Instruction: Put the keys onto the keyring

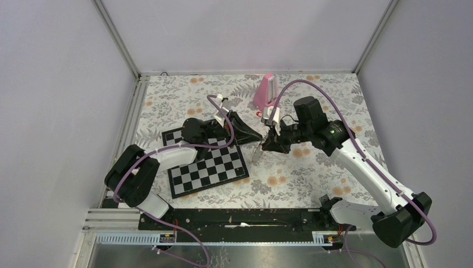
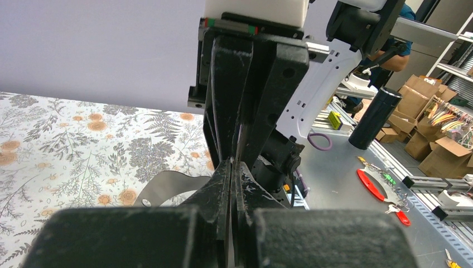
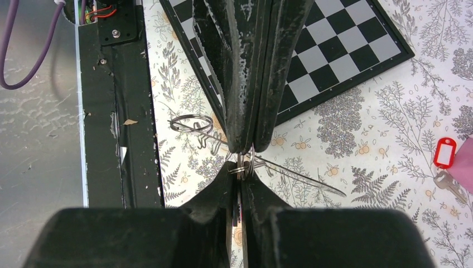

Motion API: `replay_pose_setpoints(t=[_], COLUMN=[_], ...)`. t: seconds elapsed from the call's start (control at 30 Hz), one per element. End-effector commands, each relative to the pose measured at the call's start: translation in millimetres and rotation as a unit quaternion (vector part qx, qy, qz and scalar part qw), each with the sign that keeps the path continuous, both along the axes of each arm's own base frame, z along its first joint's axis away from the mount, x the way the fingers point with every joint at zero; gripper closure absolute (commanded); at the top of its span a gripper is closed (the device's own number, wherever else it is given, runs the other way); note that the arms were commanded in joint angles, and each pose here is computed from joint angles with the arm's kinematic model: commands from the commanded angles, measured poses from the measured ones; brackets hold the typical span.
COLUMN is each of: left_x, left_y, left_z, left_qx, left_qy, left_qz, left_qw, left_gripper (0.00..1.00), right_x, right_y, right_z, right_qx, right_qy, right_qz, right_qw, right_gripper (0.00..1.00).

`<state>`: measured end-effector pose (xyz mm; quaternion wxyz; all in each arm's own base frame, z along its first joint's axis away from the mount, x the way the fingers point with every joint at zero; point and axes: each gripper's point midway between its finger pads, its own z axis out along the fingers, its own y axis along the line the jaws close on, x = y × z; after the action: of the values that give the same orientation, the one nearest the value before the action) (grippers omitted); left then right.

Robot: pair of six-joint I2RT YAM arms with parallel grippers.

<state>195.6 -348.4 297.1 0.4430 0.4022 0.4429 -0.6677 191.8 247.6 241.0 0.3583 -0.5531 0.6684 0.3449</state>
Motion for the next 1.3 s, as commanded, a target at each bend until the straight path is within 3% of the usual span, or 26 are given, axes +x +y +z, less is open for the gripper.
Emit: replay_pose_setpoints(t=[0.0, 0.73, 1.27], left_x=[-3.9, -3.4, -5.4], left_y=[2.8, 5.8, -1.1], left_z=[15.9, 11.8, -5.4], left_qx=[-0.027, -0.020, 0.007], left_qy=[-0.045, -0.061, -0.055], left_qz=[0.014, 0.015, 0.004], left_qw=[0.999, 0.998, 0.998], left_gripper=[1.00, 1.00, 1.00], right_x=[1.9, 16.0, 18.7], right_y=[-3.3, -33.3, -16.3], right_z=[18.9, 10.4, 32.6], right_qx=[0.024, -0.038, -0.012], right_qy=[-0.034, -0.086, -0.069], right_qz=[-0.006, -0.062, -0.037], right_qw=[0.999, 0.994, 0.997], right_gripper=[0.95, 0.96, 0.92])
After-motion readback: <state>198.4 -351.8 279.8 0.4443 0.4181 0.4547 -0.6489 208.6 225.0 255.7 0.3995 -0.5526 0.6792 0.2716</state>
